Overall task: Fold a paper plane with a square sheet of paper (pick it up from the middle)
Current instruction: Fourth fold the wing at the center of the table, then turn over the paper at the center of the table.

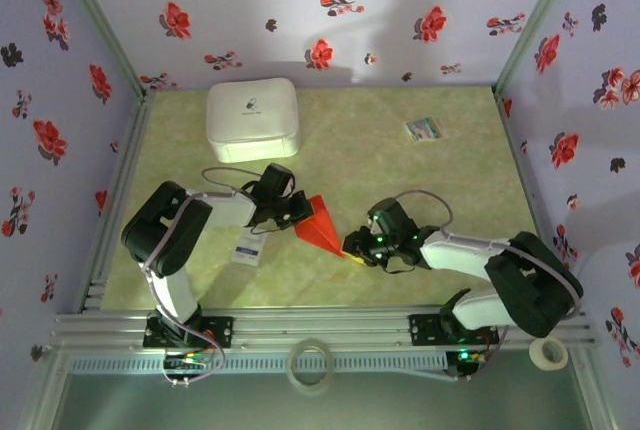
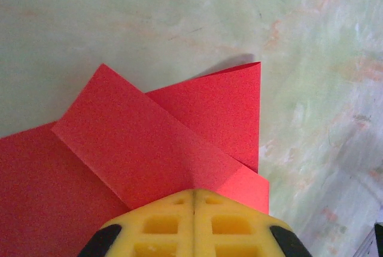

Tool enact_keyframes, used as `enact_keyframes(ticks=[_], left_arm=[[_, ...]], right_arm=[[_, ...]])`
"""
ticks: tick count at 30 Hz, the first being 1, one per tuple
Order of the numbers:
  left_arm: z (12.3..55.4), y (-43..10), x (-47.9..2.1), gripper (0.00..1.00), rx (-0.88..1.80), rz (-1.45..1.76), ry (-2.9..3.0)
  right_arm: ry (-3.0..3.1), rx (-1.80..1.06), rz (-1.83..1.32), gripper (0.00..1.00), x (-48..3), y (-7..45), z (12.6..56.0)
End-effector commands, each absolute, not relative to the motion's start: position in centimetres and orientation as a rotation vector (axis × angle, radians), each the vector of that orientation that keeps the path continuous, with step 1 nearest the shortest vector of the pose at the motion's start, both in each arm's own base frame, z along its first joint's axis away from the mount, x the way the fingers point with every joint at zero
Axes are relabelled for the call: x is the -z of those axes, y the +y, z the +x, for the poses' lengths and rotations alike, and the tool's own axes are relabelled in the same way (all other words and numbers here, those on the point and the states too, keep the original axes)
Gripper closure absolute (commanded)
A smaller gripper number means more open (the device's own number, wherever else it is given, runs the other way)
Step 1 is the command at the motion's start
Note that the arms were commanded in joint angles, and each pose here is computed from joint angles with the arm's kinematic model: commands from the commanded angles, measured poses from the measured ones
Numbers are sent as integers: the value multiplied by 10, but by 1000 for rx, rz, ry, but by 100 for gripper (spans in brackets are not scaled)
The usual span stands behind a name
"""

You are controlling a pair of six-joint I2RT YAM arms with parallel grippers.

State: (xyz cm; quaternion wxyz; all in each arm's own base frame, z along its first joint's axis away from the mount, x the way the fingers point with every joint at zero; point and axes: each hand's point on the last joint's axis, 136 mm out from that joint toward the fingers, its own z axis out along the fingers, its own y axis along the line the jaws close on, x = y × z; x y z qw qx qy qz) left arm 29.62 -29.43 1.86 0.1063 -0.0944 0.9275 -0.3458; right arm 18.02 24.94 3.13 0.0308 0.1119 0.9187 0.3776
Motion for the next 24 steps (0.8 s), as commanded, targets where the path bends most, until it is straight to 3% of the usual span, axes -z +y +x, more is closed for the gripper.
enact_keyframes(ticks=[1, 24], left_arm=[[290, -285, -8, 95, 953, -322, 2763], [292, -286, -11, 94, 959, -319, 2756]], right_arm=[[2850, -1201, 350, 68, -30, 256, 177], [2810, -1285, 322, 67, -30, 270, 182]])
